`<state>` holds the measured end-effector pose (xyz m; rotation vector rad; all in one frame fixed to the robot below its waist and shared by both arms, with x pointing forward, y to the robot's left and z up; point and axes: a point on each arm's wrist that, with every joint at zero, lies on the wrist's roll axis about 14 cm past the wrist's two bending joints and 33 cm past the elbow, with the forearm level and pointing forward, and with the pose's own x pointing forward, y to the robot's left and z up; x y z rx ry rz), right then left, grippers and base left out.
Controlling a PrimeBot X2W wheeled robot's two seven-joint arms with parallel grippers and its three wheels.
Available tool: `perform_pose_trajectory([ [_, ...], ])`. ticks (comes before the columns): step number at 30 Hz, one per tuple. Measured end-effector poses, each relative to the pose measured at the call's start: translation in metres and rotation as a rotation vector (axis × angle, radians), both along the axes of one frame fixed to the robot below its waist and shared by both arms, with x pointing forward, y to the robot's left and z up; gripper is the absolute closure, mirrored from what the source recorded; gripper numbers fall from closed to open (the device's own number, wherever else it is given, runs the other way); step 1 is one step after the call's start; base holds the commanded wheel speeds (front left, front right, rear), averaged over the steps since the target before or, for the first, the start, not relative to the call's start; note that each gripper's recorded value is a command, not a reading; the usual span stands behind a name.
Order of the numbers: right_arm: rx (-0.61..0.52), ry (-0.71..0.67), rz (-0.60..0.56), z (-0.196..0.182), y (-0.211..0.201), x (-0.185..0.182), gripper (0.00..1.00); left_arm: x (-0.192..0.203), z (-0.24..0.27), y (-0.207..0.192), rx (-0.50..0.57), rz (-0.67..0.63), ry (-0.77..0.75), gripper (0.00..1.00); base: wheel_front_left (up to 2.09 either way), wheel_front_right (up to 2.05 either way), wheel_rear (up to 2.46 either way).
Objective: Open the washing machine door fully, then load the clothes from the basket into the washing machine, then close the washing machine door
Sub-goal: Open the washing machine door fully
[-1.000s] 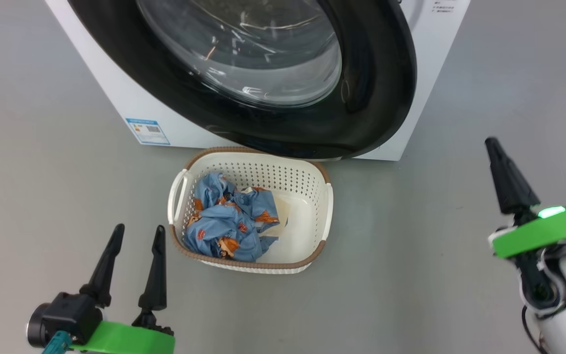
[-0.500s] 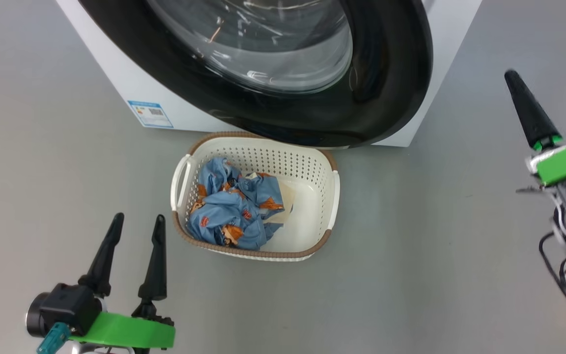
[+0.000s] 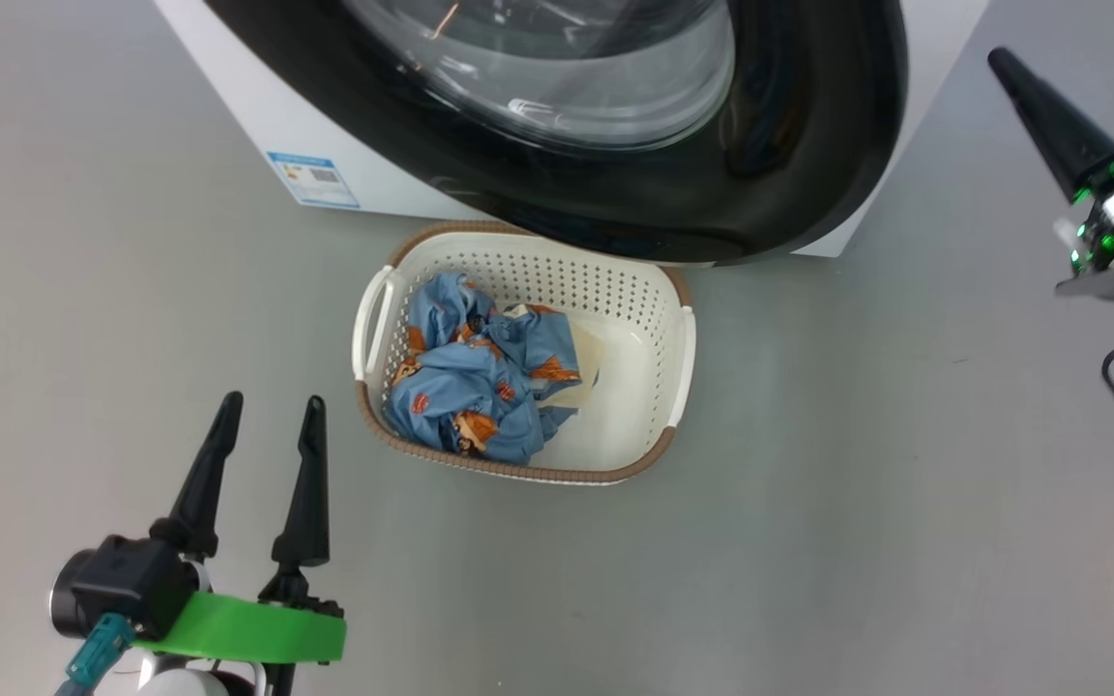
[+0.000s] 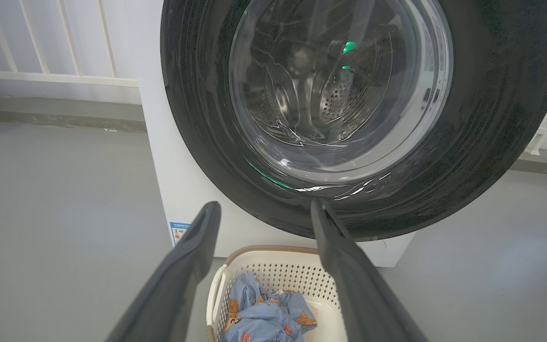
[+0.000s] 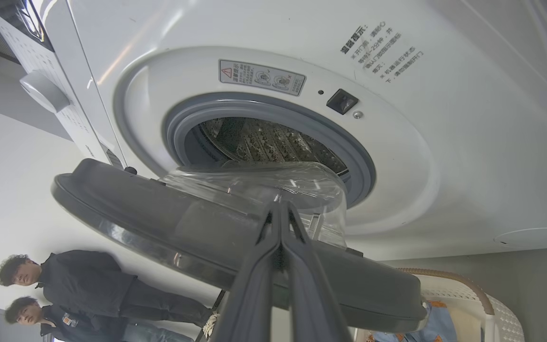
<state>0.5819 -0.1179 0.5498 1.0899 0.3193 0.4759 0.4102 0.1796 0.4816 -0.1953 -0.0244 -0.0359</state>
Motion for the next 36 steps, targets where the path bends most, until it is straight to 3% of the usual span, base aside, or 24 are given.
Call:
perform_pose_trajectory([
  [14,0.048,0.086,0.105,-0.012,0.024,0.024,1.0,0.002,-0.006,0.008,-0.002,0.022,0.017,0.0,0.0,0.0,0.0],
  [36,0.061,0.133,0.218,-0.017,0.052,0.02,1.0,-0.003,-0.003,0.015,-0.011,0.046,0.014,0.0,0.0,0.0,0.0],
])
